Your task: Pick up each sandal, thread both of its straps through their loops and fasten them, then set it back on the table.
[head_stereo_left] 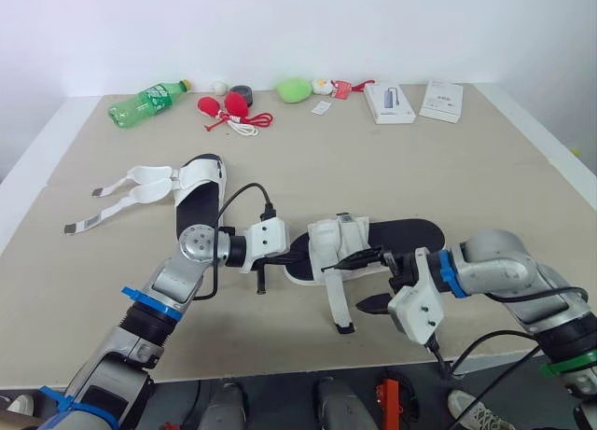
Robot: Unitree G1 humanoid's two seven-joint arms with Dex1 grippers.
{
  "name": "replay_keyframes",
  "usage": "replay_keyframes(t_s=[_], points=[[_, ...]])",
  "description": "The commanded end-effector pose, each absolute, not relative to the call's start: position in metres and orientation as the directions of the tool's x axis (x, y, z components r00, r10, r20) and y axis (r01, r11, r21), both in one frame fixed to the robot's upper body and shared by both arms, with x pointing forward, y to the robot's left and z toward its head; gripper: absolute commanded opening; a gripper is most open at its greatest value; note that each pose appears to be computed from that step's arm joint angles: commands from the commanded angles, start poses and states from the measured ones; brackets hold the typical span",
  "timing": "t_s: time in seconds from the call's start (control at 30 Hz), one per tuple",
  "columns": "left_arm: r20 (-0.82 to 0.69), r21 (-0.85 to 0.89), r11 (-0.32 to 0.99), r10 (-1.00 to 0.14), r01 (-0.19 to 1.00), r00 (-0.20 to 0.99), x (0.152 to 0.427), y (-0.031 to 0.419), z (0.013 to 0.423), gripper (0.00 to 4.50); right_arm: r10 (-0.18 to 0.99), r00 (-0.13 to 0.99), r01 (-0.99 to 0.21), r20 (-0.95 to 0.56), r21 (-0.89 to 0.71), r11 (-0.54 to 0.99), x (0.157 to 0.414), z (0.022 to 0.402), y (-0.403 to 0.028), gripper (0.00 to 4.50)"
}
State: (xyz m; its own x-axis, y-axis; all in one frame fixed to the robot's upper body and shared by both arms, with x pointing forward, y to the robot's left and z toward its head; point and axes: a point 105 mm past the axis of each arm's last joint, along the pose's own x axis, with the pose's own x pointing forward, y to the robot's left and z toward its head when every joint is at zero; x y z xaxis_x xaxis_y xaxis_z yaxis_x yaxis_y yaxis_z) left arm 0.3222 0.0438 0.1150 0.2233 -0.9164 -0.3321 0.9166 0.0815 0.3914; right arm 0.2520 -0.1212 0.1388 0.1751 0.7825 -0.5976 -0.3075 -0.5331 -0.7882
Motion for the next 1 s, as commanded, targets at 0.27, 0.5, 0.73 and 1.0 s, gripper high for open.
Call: replay_keyframes(t_s=[0.27, 0.5, 0.73, 1.0], points=[[-0.382, 0.352, 0.067, -0.900, 0.934, 0.209, 0.319, 0.047, 0.100, 0.00, 0.845, 0.097, -0.236, -0.526, -0.837, -0.494, 0.238, 0.141, -0.101, 4.42], [-0.381, 0.351, 0.067, -0.901, 0.934, 0.208, 0.318, 0.047, 0.100, 0.00, 0.850, 0.099, -0.249, -0.517, -0.840, -0.482, 0.238, 0.142, -0.099, 2.69], [-0.381, 0.350, 0.063, -0.902, 0.935, 0.204, 0.317, 0.046, 0.099, 0.00, 0.846, 0.093, -0.263, -0.526, -0.832, -0.488, 0.237, 0.139, -0.100, 0.04], [-0.386, 0.349, 0.057, -0.901, 0.935, 0.199, 0.316, 0.047, 0.098, 0.00, 0.958, 0.116, -0.654, -0.263, -0.746, -0.126, 0.241, 0.175, -0.080, 0.04]])
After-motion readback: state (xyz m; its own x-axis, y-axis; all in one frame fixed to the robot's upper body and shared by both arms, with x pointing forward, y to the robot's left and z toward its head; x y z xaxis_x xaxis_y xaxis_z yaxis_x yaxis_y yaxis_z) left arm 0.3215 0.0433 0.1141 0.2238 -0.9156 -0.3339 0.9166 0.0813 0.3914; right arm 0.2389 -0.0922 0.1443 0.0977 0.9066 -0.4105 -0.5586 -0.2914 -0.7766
